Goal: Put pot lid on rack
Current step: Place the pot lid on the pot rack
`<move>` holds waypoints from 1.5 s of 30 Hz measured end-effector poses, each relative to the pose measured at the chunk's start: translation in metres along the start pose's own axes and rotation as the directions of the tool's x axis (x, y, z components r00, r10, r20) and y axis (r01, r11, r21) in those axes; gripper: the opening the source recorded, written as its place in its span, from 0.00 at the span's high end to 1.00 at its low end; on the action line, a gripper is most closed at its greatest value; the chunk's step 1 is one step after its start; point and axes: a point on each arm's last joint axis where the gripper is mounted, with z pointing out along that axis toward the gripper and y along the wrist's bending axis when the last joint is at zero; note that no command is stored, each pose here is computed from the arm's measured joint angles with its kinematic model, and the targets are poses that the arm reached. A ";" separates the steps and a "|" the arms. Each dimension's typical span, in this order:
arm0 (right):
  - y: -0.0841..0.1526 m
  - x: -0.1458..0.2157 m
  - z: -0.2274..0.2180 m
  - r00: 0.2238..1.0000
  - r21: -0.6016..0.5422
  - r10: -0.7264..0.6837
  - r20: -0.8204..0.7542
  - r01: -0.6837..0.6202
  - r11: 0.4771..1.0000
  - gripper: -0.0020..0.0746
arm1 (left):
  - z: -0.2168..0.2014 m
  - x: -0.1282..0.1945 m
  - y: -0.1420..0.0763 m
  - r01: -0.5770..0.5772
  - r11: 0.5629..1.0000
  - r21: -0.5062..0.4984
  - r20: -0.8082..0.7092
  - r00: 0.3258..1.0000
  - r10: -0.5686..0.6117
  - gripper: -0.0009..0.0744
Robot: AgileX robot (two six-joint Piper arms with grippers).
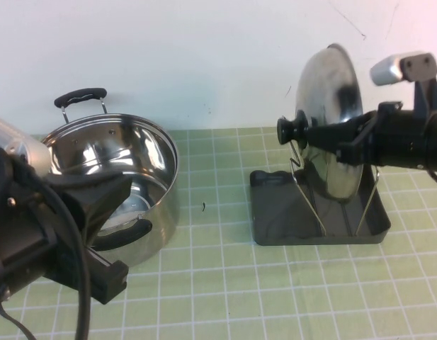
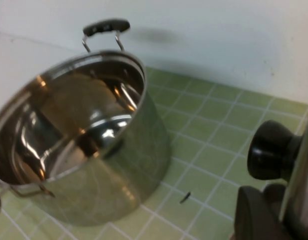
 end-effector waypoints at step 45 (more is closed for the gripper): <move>0.019 -0.054 -0.087 0.912 0.252 -0.400 0.088 0.369 0.895 0.32 | -0.028 0.013 0.028 -0.196 0.948 -0.251 -0.183 0.971 0.152 0.99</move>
